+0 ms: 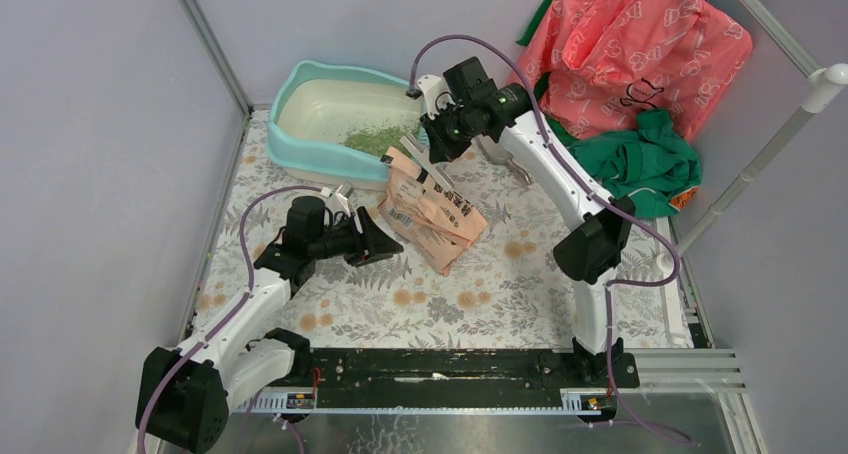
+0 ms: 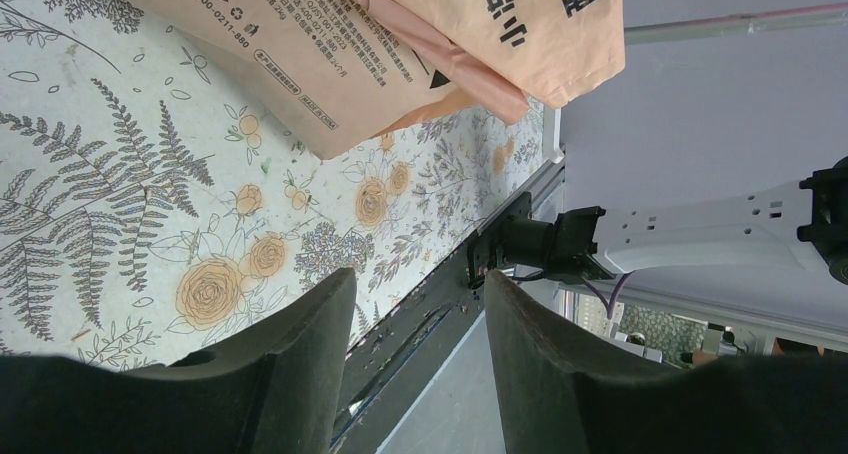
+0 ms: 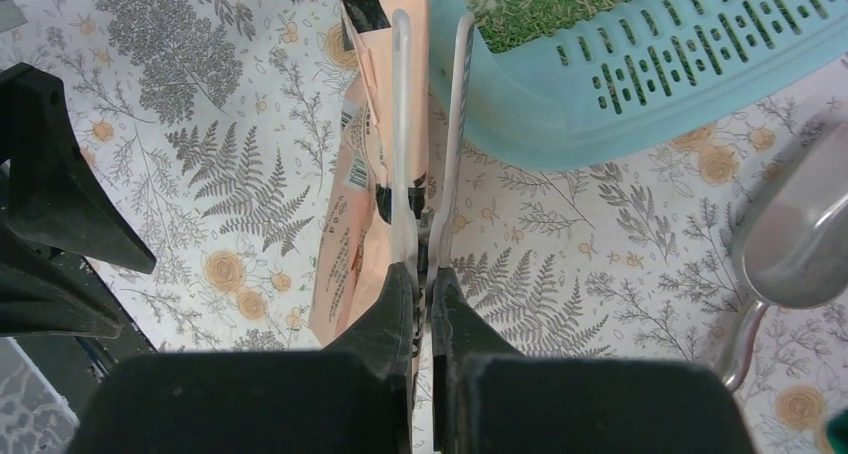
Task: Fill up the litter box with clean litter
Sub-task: Clamp the cat litter bag at the center of the board.
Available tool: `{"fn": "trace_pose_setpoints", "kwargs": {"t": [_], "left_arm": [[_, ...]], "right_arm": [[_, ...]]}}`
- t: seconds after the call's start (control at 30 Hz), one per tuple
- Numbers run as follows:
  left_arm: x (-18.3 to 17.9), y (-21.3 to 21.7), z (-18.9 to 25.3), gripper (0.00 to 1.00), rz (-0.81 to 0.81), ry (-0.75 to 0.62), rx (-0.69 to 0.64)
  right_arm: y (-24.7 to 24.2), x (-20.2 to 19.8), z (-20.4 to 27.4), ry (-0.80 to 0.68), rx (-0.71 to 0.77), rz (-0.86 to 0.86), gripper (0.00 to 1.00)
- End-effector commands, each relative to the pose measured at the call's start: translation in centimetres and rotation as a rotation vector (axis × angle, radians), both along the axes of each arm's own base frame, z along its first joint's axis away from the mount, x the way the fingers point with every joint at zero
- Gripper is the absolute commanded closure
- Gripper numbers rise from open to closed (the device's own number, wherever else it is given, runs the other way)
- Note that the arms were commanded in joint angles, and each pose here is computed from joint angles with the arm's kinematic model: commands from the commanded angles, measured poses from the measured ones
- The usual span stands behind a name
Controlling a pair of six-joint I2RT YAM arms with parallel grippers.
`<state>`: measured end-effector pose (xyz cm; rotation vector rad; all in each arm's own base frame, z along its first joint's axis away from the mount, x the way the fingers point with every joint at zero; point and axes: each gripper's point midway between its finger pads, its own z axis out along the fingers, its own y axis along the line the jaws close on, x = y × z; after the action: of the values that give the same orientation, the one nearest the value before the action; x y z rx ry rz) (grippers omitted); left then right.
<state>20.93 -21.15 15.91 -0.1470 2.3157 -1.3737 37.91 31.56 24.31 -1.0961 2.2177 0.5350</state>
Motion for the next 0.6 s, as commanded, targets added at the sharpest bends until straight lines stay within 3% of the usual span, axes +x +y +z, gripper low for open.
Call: {"fn": "trace_pose_setpoints", "kwargs": {"t": [0.0, 0.57], "left_arm": [[0.7, 0.1, 0.9, 0.42, 0.006, -0.055, -0.005], [0.7, 0.0, 1.2, 0.43, 0.004, -0.061, -0.015]], "right_arm": [[1.1, 0.3, 1.1, -0.008, 0.055, 0.012, 1.00], [1.2, -0.3, -2.2, 0.049, -0.072, -0.002, 1.00]]}}
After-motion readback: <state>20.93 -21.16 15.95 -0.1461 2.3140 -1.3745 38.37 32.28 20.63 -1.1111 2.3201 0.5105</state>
